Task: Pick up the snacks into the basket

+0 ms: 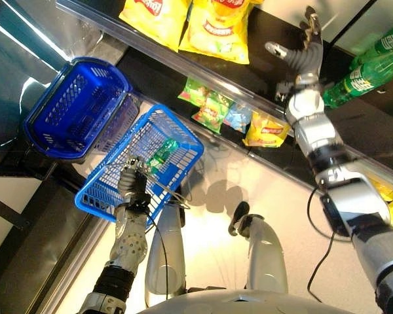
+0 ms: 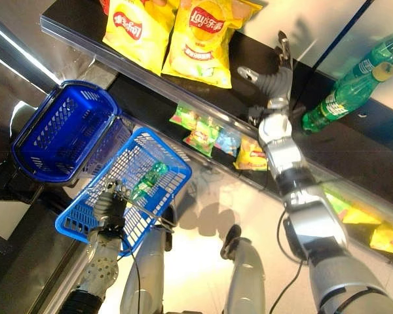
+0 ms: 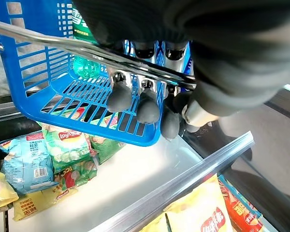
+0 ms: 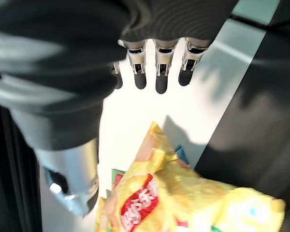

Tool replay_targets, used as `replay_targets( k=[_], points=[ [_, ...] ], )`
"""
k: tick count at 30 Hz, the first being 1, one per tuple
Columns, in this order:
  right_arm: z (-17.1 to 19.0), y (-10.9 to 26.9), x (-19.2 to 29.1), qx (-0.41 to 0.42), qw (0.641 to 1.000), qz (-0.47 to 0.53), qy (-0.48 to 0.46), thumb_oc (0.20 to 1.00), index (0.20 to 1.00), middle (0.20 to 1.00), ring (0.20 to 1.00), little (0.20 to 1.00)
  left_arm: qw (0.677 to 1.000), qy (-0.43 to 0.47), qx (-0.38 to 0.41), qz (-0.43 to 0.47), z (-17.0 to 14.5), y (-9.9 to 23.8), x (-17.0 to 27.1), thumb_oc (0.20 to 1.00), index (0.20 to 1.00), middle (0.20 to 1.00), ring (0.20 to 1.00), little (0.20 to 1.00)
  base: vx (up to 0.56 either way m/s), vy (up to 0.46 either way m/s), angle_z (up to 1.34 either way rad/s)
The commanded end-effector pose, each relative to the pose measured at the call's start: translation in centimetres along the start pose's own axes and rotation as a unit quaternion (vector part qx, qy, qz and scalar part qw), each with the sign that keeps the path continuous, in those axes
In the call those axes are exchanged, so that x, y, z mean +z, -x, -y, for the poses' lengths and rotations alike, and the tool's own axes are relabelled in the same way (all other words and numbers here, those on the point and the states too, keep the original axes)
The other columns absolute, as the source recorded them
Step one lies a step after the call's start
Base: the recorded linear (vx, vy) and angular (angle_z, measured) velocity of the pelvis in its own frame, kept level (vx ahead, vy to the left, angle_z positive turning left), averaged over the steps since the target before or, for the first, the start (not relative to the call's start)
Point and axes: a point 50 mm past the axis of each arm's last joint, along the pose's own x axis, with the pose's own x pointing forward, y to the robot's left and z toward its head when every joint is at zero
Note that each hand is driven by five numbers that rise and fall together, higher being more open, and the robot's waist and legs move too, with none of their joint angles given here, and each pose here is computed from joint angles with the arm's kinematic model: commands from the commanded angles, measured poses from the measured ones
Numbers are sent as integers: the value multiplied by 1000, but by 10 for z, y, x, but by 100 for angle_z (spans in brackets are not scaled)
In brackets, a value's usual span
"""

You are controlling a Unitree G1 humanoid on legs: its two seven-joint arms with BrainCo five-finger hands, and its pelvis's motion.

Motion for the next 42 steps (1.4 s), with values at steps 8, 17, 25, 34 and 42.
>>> replay_targets(
  k=[8, 17, 25, 34, 42],
  points=[
    [4, -29, 10, 9, 999, -47, 18, 1000, 1000, 1000, 1000, 1000, 987, 49, -146, 48, 53, 9, 17, 200, 200, 200, 200, 200, 9, -16, 11],
    [18, -30, -6, -13, 993, -105, 53, 1000, 1000, 1000, 1000, 1000, 986, 42, -155, 44, 55, 6, 18, 200, 200, 200, 200, 200, 5, -8, 11],
    [6, -24, -14, 6, 990, -126, 59, 1000, 1000, 1000, 1000, 1000, 986, 39, -158, 38, 58, 4, 16, 200, 200, 200, 200, 200, 0, 1, 0],
    [-1, -27, -10, 22, 988, -136, 69, 1000, 1000, 1000, 1000, 1000, 985, 37, -165, 28, 61, 4, 12, 200, 200, 200, 200, 200, 0, 0, 0],
    [22, -28, -19, 6, 971, -171, 168, 1000, 1000, 1000, 1000, 1000, 983, 33, -180, 8, 66, 5, 7, 200, 200, 200, 200, 200, 32, -27, 11]
  ],
)
